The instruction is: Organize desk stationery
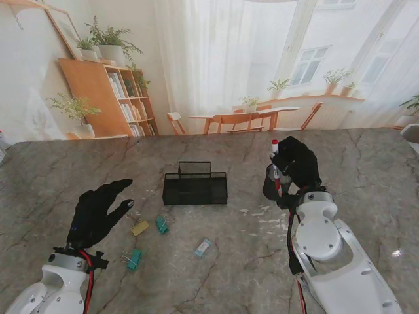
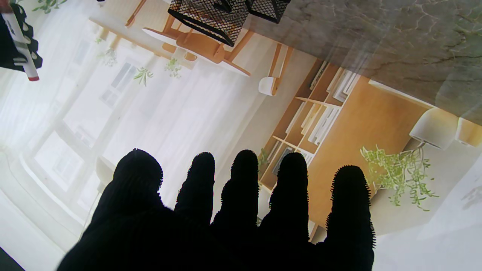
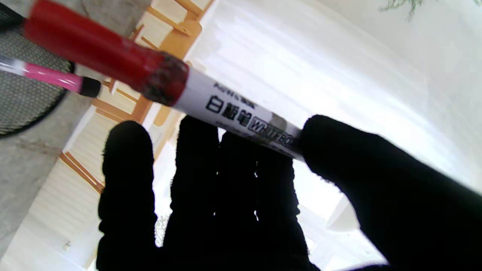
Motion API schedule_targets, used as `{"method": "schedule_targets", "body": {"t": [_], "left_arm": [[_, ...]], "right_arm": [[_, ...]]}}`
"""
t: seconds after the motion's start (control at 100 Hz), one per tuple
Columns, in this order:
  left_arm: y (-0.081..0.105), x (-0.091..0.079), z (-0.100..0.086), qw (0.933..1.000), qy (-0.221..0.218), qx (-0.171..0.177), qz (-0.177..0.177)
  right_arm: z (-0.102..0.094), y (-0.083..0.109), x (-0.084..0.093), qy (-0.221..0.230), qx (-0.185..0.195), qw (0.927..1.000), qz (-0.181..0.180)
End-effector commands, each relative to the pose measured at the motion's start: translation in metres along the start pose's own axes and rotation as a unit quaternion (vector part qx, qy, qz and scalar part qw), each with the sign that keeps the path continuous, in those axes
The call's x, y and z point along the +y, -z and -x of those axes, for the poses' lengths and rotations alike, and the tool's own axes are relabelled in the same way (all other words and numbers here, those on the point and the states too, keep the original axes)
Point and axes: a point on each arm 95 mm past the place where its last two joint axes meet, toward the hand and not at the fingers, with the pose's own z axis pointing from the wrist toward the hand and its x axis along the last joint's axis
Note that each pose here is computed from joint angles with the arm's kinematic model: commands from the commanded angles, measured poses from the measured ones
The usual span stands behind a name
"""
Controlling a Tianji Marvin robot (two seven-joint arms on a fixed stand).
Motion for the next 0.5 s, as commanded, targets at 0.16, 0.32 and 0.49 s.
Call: {"method": "schedule_targets", "body": {"t": [0.16,0.32,0.49], "left_arm": [[0.001,0.003,0.000,1.0000,0.002,-0.001,0.004],[-0.001,0.003,0.000,1.0000,0.002,-0.001,0.008],[-0.002,0.004,0.001,0.9999,0.001,-0.001,0.011]], "right_arm": [[-0.010,-0.034,0.007,-0.013,-0.010,0.9988,0.045],[-0.001,-0.055,0.009,-0.004,-0.033,0.9969,0.071],[0.013,-0.073,0.006,0.003,-0.065,0.9940,0.087]]}}
